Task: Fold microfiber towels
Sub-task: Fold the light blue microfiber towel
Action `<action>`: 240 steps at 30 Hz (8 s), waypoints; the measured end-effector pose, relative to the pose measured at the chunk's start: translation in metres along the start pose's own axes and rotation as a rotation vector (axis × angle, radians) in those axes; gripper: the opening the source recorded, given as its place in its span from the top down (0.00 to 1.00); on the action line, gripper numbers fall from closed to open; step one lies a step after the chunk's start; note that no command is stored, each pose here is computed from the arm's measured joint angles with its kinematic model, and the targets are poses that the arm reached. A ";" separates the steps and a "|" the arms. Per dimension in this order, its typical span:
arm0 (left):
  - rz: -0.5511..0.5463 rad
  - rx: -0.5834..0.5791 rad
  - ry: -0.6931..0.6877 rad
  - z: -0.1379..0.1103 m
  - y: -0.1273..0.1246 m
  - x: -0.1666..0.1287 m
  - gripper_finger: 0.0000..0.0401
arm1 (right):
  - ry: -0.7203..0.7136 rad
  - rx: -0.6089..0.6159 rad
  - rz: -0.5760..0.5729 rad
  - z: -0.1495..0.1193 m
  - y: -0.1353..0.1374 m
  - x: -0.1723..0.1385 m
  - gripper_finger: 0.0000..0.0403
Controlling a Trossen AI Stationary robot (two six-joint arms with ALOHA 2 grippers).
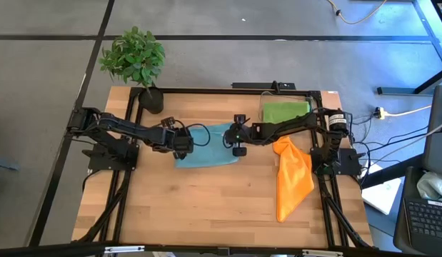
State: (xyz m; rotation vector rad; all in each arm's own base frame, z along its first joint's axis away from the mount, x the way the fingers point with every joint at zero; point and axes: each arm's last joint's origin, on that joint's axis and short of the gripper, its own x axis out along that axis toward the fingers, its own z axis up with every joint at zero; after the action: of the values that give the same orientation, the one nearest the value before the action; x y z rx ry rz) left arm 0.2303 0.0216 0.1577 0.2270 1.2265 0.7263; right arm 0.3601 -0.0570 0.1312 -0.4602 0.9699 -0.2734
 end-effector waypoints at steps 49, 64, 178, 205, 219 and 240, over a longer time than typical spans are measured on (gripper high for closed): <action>-0.203 0.113 -0.084 -0.031 -0.056 -0.053 0.84 | -0.135 0.109 0.144 0.026 0.013 -0.086 0.73; -0.534 0.060 -0.078 -0.056 -0.082 -0.043 0.84 | -0.077 0.120 0.536 0.026 0.083 -0.090 0.74; -0.451 0.417 -0.138 -0.040 -0.191 -0.138 0.98 | -0.390 -0.364 0.501 0.065 0.228 -0.075 0.65; -0.340 0.720 -0.196 -0.024 -0.180 -0.115 0.65 | -0.316 -0.307 0.561 0.058 0.228 -0.074 0.90; -0.382 0.640 -0.175 -0.024 -0.182 -0.115 0.72 | -0.311 -0.311 0.561 0.057 0.228 -0.074 0.97; -0.364 0.579 -0.134 -0.032 -0.182 -0.131 1.00 | -0.310 -0.317 0.560 0.057 0.228 -0.074 0.94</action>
State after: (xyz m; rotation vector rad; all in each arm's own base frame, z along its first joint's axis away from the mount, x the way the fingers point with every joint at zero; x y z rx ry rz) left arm 0.2507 -0.2039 0.1520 0.5033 1.2814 0.0277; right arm 0.3723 0.1874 0.1000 -0.4816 0.7998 0.4519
